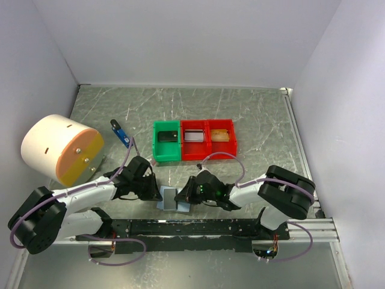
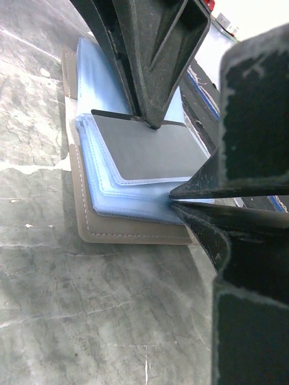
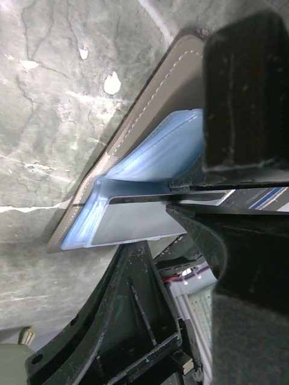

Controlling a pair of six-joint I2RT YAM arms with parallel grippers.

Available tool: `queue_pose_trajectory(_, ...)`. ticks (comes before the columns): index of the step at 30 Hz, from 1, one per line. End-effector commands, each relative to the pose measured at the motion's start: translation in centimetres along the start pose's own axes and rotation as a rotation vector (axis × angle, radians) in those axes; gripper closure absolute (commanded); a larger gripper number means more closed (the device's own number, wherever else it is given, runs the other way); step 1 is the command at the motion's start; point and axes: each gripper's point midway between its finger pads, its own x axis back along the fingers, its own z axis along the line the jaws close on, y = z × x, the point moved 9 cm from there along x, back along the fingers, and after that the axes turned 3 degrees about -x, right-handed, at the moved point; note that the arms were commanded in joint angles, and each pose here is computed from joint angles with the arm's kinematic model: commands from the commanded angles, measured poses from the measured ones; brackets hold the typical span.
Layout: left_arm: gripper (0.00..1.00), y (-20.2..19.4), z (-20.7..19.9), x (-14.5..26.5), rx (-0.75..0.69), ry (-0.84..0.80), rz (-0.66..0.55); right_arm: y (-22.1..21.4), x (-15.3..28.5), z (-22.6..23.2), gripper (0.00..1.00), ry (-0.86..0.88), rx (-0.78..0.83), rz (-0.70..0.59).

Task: Take the credit cards out of the card holder

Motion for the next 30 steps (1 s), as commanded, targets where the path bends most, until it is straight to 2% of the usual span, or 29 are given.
queue_pose_trajectory(1,0.79,-1.17,2.12,-0.69,-0.006,0.129,0.023,-0.26,-0.06,0.00,0.85,0.018,0.023,0.044)
queue_pose_trajectory(5,0.79,-1.10,2.09,-0.54,-0.009,0.136,0.022,-0.38,-0.38,0.20,0.84,0.051,0.002,0.056)
queue_pose_trajectory(8,0.79,-1.01,2.01,-0.35,-0.010,0.140,0.017,-0.40,-0.20,-0.03,0.88,0.076,-0.027,0.044)
queue_pose_trajectory(12,0.79,-1.00,1.93,-0.13,-0.010,0.138,0.009,-0.41,0.38,-0.56,0.89,0.093,-0.058,0.031)
queue_pose_trajectory(19,0.79,-0.99,1.76,-0.04,-0.010,0.121,0.004,-0.21,0.33,-0.64,0.79,0.072,-0.053,0.032)
queue_pose_trajectory(22,0.79,-0.95,1.69,-0.02,-0.011,0.118,0.007,-0.19,0.04,-0.33,0.79,0.091,-0.052,0.044)
queue_pose_trajectory(30,0.79,-0.70,1.43,0.12,-0.018,0.114,0.003,-0.25,-0.41,-0.24,0.89,0.122,-0.067,0.060)
